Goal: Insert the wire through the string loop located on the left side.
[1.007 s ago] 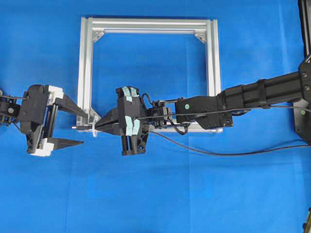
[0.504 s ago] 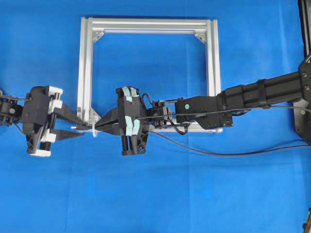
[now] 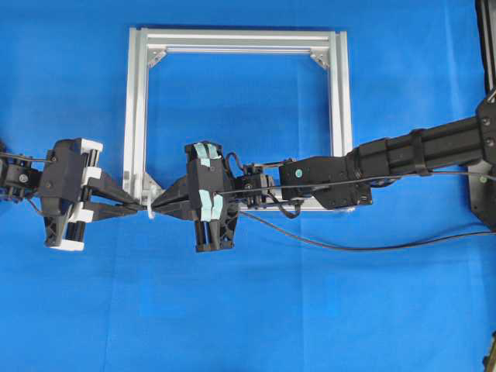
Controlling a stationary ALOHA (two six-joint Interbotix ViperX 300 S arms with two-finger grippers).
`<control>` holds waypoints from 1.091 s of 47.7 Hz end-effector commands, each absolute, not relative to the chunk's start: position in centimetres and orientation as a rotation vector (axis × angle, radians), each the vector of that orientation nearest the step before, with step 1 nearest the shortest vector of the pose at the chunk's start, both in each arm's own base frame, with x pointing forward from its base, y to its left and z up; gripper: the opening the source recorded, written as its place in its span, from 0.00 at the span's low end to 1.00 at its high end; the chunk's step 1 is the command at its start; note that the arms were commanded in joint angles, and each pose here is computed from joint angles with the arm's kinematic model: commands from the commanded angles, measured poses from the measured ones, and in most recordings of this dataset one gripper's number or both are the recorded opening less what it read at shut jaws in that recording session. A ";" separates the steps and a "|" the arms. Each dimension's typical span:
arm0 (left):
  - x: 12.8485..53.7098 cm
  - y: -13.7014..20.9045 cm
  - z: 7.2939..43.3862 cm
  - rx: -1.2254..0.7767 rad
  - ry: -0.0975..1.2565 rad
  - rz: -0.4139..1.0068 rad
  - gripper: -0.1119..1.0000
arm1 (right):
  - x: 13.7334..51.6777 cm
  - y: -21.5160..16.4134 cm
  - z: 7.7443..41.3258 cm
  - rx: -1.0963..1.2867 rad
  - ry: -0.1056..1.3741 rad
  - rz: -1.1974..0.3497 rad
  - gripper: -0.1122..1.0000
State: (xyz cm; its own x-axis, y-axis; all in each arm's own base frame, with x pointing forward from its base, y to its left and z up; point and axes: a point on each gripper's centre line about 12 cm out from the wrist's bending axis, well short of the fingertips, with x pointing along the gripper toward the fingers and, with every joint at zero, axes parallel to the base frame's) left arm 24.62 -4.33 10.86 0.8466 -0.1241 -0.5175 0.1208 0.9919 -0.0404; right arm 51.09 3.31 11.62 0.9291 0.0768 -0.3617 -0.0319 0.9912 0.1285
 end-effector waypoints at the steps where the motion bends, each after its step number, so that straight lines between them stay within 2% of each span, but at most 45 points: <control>1: 25.3 -4.5 11.6 -0.008 0.514 -0.134 0.17 | 51.6 3.1 13.3 0.128 0.332 0.053 0.10; 7: 25.3 -4.5 11.6 -0.011 0.513 -0.134 0.17 | 51.6 3.0 13.4 0.134 0.330 0.050 0.11; 10: 25.3 -4.5 11.6 -0.016 0.513 -0.133 0.17 | 51.5 3.0 13.3 0.135 0.336 0.049 0.20; 14: 25.2 -4.5 11.6 -0.019 0.513 -0.132 0.17 | 51.3 3.1 13.2 0.134 0.352 0.048 0.38; 22: 25.1 -4.5 11.7 -0.019 0.521 -0.132 0.17 | 51.1 3.0 13.1 0.137 0.364 0.045 0.84; 25: 25.0 -4.5 11.8 -0.021 0.529 -0.131 0.17 | 51.0 3.0 13.1 0.140 0.365 0.043 0.93; 29: 25.0 -4.5 12.1 -0.024 0.546 -0.133 0.17 | 50.9 3.0 13.1 0.140 0.367 0.043 0.90; 52: 22.5 -4.6 16.1 -0.049 0.760 -0.150 0.17 | 50.2 3.0 13.0 0.135 0.378 0.044 0.92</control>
